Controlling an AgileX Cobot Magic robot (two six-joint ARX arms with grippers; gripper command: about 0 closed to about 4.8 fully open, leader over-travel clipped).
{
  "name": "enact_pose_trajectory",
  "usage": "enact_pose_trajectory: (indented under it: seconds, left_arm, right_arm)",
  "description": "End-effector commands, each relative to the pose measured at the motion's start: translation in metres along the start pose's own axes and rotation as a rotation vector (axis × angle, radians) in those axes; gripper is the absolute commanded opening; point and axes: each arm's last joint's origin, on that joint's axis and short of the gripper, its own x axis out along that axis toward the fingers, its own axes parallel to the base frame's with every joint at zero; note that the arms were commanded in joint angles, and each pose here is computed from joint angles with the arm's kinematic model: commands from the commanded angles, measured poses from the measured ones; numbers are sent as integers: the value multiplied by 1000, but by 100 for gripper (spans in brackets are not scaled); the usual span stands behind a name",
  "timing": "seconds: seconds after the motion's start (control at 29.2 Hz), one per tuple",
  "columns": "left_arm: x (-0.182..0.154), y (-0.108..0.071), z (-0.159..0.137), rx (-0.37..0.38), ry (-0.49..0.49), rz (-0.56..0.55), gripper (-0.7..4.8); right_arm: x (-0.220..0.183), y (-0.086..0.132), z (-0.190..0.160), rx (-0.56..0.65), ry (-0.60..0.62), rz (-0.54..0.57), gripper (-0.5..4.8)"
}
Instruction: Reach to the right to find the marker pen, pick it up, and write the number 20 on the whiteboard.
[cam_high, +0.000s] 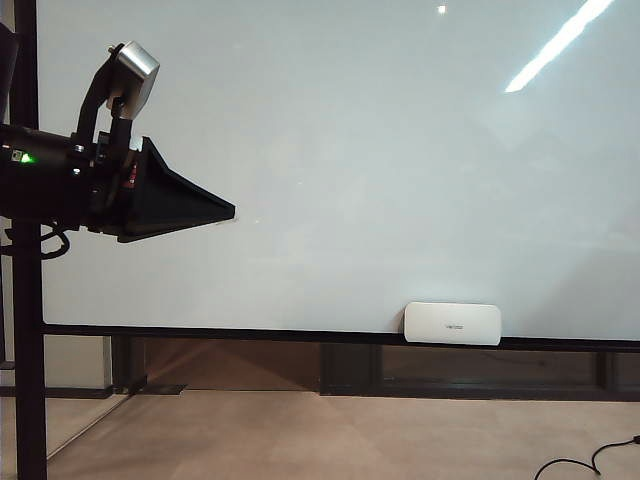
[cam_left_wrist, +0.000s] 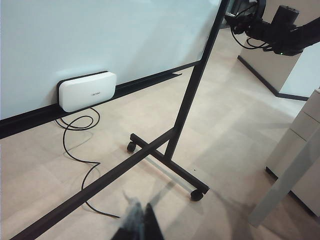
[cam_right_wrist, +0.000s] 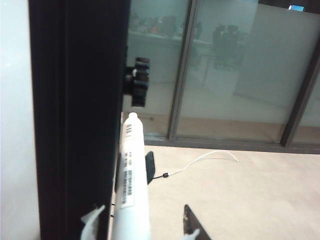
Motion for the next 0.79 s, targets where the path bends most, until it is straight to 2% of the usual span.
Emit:
enact_pose_trajectory:
  seconds: [0.03, 0.14, 0.21, 0.34, 0.48, 0.62, 0.72, 0.79]
  left_arm:
    - [1, 0, 3, 15, -11, -2, -5]
    - [1, 1, 3, 14, -12, 5, -5]
    - [1, 1, 3, 14, -11, 4, -5]
    - [1, 0, 3, 7, -10, -19, -5]
    - [1, 0, 3, 6, -10, -19, -5]
    - [1, 0, 3, 1, -11, -20, -5]
    - [1, -1, 5, -14, -24, -40, -5]
    - [0, -1, 7, -19, -42, -45, -5]
  right_arm:
    - [1, -2, 7, -19, -20, -11, 140]
    - [1, -2, 6, -16, -13, -9, 31]
    - [1, -2, 6, -12, -9, -18, 2]
    - [0, -5, 11, 2, -23, -43, -1]
    - [-1, -10, 29, 145, -56, -90, -2]
    - [-2, -15, 56, 233, -92, -140, -2]
    - [-2, -16, 91, 313, -23, -165, -2]
    - [-3, -16, 110, 320, 9, -211, -2]
